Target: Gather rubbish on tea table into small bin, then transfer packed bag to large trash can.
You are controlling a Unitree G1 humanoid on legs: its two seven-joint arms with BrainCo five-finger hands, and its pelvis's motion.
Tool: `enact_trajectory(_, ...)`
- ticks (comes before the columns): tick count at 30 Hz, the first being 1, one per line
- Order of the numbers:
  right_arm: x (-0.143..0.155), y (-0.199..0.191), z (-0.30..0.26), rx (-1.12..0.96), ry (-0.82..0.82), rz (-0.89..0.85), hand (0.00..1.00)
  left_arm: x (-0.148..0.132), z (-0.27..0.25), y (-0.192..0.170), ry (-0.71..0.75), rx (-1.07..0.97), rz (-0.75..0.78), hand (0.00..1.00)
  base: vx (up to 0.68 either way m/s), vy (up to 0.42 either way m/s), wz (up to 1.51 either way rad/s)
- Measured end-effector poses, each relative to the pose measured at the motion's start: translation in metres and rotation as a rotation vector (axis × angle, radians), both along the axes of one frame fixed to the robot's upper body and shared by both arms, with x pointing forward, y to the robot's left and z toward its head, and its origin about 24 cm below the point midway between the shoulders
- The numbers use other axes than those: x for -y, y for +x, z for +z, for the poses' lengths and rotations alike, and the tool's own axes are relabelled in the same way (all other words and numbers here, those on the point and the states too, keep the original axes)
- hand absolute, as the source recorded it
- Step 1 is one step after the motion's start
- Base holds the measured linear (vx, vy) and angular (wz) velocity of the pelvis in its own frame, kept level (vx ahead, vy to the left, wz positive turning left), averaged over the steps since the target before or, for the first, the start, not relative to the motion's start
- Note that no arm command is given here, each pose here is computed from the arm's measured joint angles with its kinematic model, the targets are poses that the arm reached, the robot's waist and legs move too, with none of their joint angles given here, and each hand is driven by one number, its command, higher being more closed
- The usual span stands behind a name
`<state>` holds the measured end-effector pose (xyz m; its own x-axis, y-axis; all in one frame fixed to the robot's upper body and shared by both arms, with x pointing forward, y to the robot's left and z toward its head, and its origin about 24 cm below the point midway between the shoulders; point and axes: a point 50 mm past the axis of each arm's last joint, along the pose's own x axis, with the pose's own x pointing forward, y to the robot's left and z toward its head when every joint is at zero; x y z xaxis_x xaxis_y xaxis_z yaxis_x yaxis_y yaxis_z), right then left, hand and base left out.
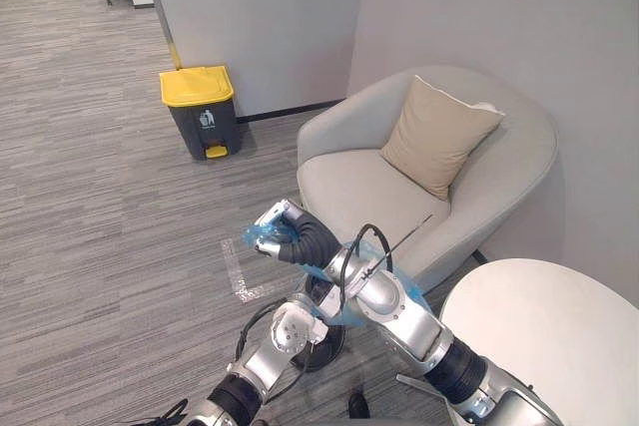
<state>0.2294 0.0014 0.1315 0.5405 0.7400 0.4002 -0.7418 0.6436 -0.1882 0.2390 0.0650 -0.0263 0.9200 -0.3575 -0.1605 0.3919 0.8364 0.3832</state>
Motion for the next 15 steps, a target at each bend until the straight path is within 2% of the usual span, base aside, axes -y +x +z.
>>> enact_trajectory(5, 0.0, -0.002, -0.005, -0.014, 0.029, -0.015, 0.0, -0.003, -0.001, 0.0, -0.006, -0.011, 0.018, 1.0, 0.01, -0.001, 0.01)
enact_trajectory(9, 0.004, -0.001, -0.026, -0.046, -0.039, -0.071, 0.0, -0.011, -0.002, 0.001, -0.034, -0.026, 0.067, 1.0, 0.02, -0.003, 0.03)
enact_trajectory(15, 0.038, 0.011, -0.045, -0.04, -0.141, -0.251, 0.0, -0.028, -0.001, 0.002, -0.099, -0.045, 0.169, 1.0, 0.0, -0.003, 0.02)
